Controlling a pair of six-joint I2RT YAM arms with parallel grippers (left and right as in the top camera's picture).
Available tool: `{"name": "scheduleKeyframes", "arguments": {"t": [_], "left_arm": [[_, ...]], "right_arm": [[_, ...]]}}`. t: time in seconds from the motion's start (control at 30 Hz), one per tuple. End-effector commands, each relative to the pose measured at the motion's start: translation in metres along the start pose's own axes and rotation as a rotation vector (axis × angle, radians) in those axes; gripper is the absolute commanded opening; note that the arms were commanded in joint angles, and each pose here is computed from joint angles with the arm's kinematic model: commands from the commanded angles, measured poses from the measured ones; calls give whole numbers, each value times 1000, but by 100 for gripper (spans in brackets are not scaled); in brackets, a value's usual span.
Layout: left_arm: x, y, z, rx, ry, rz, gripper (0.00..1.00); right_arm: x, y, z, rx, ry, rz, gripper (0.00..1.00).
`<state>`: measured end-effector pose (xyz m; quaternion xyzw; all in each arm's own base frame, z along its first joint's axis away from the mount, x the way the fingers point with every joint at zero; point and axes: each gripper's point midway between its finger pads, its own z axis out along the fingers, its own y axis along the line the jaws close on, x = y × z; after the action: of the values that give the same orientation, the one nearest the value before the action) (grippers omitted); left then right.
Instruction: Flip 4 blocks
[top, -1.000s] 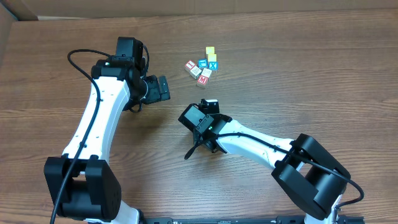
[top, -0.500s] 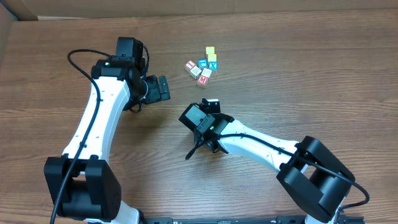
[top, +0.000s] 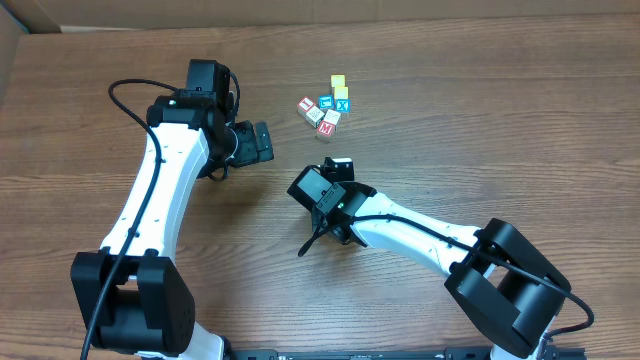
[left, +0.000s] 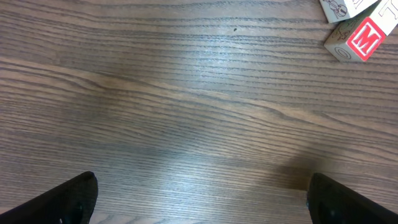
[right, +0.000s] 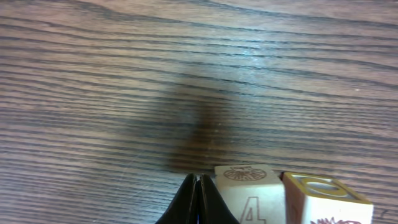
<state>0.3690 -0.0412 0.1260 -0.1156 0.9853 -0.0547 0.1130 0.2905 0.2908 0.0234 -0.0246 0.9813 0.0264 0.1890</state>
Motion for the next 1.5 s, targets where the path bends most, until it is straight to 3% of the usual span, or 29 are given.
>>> {"name": "scheduleKeyframes", "arguments": {"t": [0.0,0.47,0.77,1.03,1.37,1.47], "left_arm": [[-7,2,-1,-10,-16,-19,100],[-7,2,-1,-10,-16,-19,100],[-7,2,-1,-10,-16,-20,100],[-7,2,-1,-10,-16,-19,100],[-7,2,-1,-10,-16,-19,100],[-7,2,-1,-10,-16,-20,100]], "right_arm": [[-11,-1,-4,15,-35,13,4],[-19,1,-21,-13,-62,49,4],[-54,-8,-20,-11,-170,114,4],[-68,-20,-9,-68,-122,127,5],[-46,-21,-7,-77,-16,71,5],[-43,-20,-7,-85,-3,69,10]]}}
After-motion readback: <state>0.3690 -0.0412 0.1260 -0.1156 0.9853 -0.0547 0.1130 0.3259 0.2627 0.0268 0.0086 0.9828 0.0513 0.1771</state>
